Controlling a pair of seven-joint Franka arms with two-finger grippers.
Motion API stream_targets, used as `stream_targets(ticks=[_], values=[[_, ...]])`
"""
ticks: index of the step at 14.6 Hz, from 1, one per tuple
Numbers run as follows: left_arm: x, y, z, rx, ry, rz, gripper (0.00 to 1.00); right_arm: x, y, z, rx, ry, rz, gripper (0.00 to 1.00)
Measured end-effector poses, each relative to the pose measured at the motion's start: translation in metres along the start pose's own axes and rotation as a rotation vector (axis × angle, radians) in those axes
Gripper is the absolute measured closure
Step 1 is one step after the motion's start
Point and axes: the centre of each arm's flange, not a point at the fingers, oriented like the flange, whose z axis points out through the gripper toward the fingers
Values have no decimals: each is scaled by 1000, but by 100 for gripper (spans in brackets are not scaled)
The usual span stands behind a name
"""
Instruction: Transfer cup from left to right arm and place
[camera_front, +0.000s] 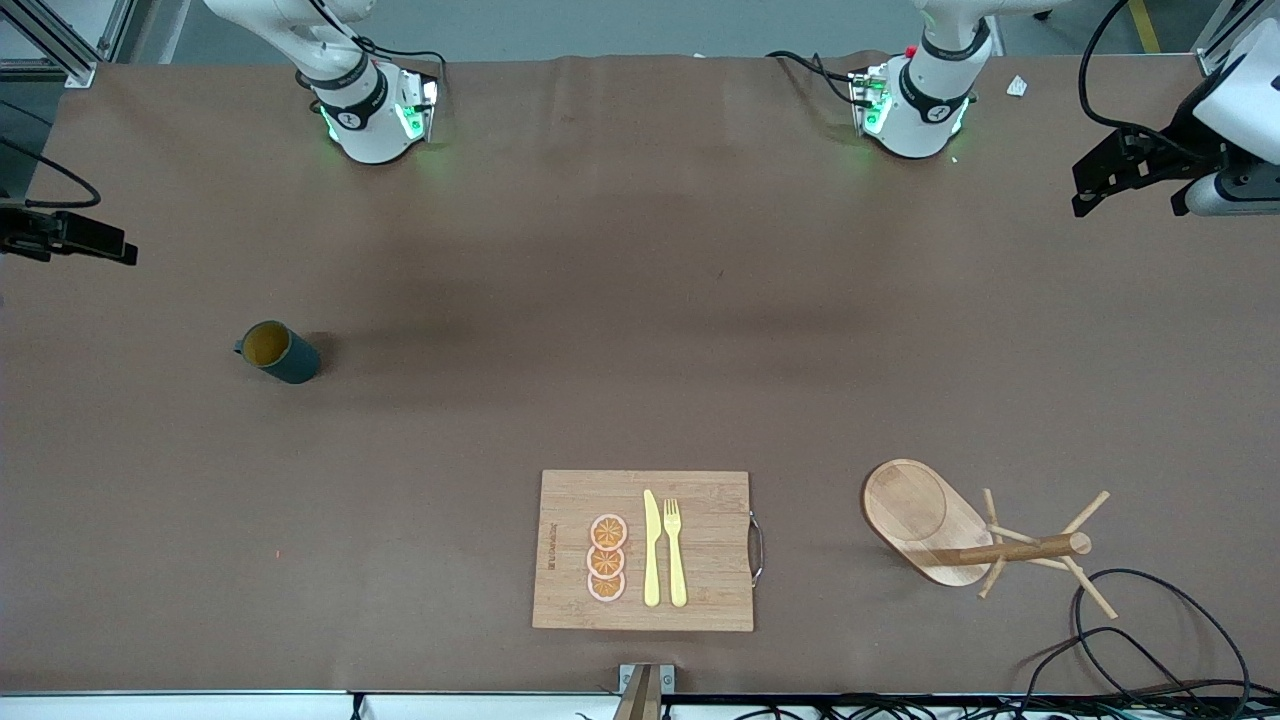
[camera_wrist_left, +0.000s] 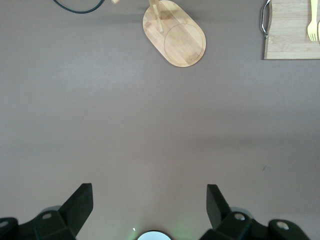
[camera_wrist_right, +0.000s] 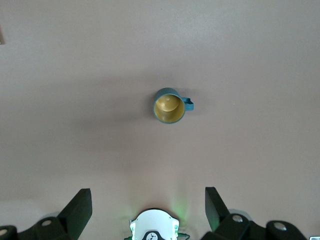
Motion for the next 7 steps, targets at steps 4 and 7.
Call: stream_targets(ticks=[4, 7], values=[[0, 0, -1, 0, 1, -1, 0, -17, 2, -7, 4, 13, 2, 0], [0, -1, -1, 0, 2, -1, 0, -25, 3, -15, 5, 37, 4, 0]])
